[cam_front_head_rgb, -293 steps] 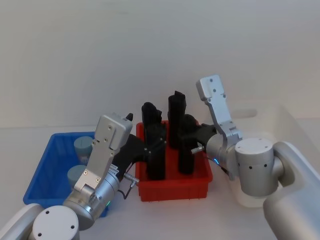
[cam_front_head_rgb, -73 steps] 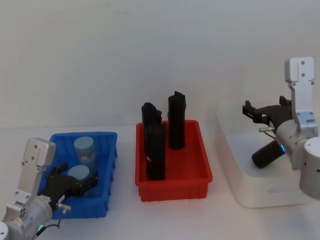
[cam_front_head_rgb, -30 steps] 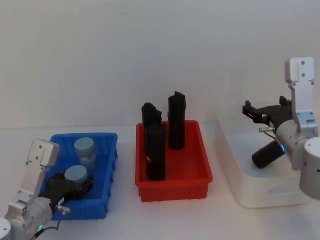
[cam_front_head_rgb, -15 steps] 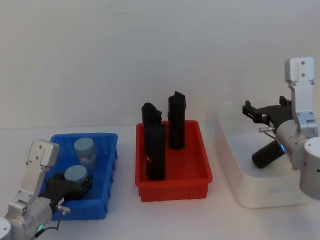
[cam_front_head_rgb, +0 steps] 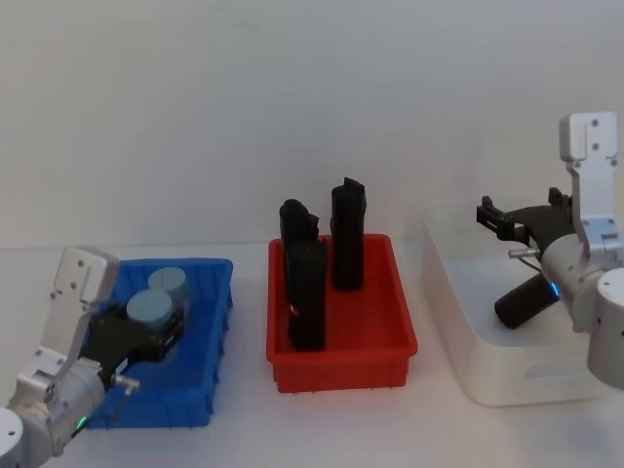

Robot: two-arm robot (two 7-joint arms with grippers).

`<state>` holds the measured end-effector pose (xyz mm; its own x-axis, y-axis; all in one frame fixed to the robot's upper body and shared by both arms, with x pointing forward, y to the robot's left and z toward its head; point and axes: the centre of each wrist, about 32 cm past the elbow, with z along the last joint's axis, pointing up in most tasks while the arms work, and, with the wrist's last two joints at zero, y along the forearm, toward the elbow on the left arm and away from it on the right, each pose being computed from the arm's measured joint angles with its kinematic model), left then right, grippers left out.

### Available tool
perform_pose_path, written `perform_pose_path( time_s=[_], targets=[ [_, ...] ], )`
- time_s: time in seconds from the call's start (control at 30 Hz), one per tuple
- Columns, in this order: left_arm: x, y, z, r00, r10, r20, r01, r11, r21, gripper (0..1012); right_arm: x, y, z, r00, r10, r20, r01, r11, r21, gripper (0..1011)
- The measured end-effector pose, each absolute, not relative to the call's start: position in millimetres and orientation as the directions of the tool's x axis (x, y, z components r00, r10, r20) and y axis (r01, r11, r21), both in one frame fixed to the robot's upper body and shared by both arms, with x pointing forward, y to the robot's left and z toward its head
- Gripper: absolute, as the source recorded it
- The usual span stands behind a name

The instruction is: Pick the cotton swabs from the blue box and place them into the white box.

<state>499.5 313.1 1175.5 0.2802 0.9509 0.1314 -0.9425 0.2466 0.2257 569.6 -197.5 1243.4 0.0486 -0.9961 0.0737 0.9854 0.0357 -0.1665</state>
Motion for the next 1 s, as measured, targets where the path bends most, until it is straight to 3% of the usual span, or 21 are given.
perform_pose_path(
  time_s=[0.53,1.0],
  targets=[
    [493.7,294.2,1230.8,0.286,0.933,0.220,-0.957,0.290,0.012,669,569.6,-197.1,1243.5,0.059,-0.995,0.075,0.985,0.046,-0.165,1002],
    [501.6,266.1,1281.6,0.390,0.881,0.267,-0.881,0.441,-0.172,669,562.0,-194.3,1249.3,0.183,-0.980,0.081,0.977,0.172,-0.122,1002]
  ],
)
